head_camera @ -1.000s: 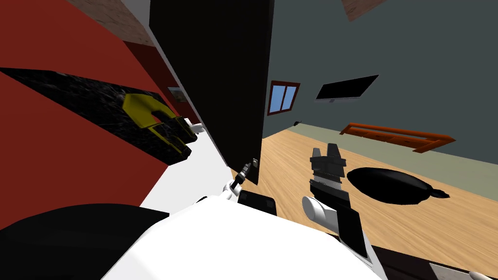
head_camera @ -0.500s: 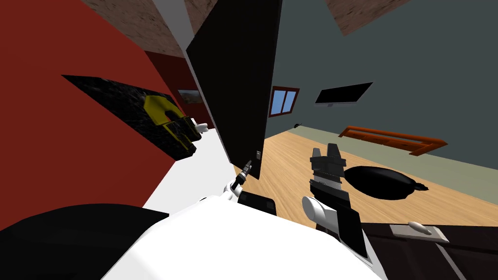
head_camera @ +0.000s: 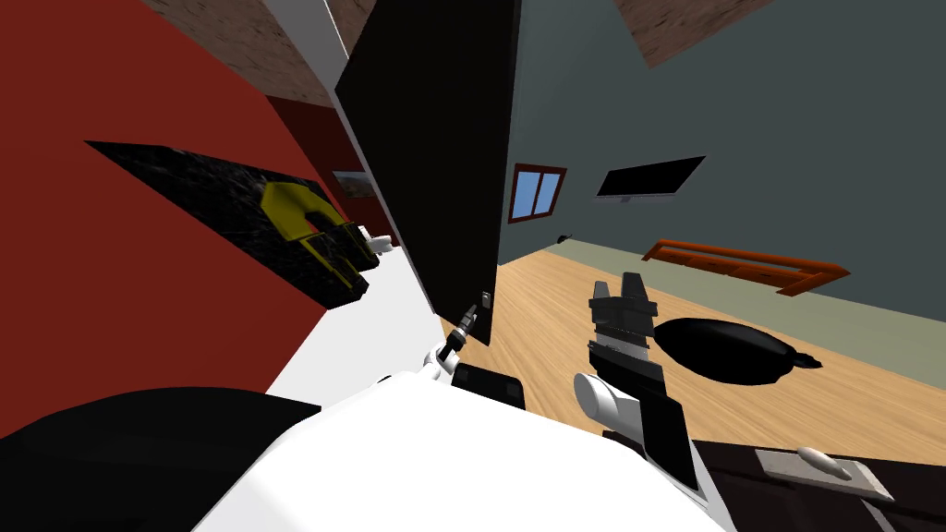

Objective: Push the door open

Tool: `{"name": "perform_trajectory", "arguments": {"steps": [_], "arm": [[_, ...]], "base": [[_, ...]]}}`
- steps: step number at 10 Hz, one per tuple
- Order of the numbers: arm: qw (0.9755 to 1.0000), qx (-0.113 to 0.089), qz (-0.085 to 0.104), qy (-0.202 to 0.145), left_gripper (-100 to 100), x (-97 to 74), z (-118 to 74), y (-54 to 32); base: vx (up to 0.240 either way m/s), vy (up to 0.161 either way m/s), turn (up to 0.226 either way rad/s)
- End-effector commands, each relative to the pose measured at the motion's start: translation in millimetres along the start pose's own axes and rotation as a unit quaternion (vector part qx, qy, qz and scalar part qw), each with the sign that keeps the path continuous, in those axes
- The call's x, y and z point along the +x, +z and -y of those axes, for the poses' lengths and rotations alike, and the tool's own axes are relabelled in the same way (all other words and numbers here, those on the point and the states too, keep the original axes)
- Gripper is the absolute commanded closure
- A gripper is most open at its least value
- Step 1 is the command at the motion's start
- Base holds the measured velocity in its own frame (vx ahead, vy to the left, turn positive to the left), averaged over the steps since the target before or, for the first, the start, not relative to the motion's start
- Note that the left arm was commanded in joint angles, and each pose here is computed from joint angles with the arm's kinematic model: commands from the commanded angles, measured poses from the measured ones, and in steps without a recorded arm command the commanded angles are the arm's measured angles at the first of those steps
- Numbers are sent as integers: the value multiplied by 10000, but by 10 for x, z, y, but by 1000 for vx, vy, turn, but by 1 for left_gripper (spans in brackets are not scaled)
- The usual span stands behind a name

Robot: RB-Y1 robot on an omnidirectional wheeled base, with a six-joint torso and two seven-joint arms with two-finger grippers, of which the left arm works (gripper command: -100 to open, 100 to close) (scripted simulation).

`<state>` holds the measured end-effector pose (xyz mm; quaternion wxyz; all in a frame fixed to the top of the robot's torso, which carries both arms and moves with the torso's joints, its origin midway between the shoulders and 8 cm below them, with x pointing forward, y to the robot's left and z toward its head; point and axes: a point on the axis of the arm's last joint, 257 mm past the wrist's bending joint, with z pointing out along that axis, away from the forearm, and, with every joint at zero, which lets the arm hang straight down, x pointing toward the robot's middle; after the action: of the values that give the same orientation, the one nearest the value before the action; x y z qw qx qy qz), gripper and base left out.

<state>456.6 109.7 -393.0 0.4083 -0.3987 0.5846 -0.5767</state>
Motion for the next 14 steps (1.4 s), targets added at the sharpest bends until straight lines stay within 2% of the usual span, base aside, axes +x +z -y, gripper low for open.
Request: {"name": "perform_trajectory", "arguments": {"steps": [1, 6, 7, 12, 13, 14], "arm": [[10000, 14, 22, 13, -100, -15, 2, -10], [10000, 53, 68, -12, -100, -1, 7, -22], [10000, 53, 68, -12, 100, -1, 7, -22], [10000, 53, 68, -12, 100, -1, 7, -22], [9998, 10, 191, 10, 100, -112, -19, -35], [9997, 7, 232, 15, 100, -147, -19, -34]], "base": [[220, -85, -27], [205, -74, -20], [-23, 4, -7], [-17, 7, -4], [96, -52, 27], [158, -121, 65]]}}
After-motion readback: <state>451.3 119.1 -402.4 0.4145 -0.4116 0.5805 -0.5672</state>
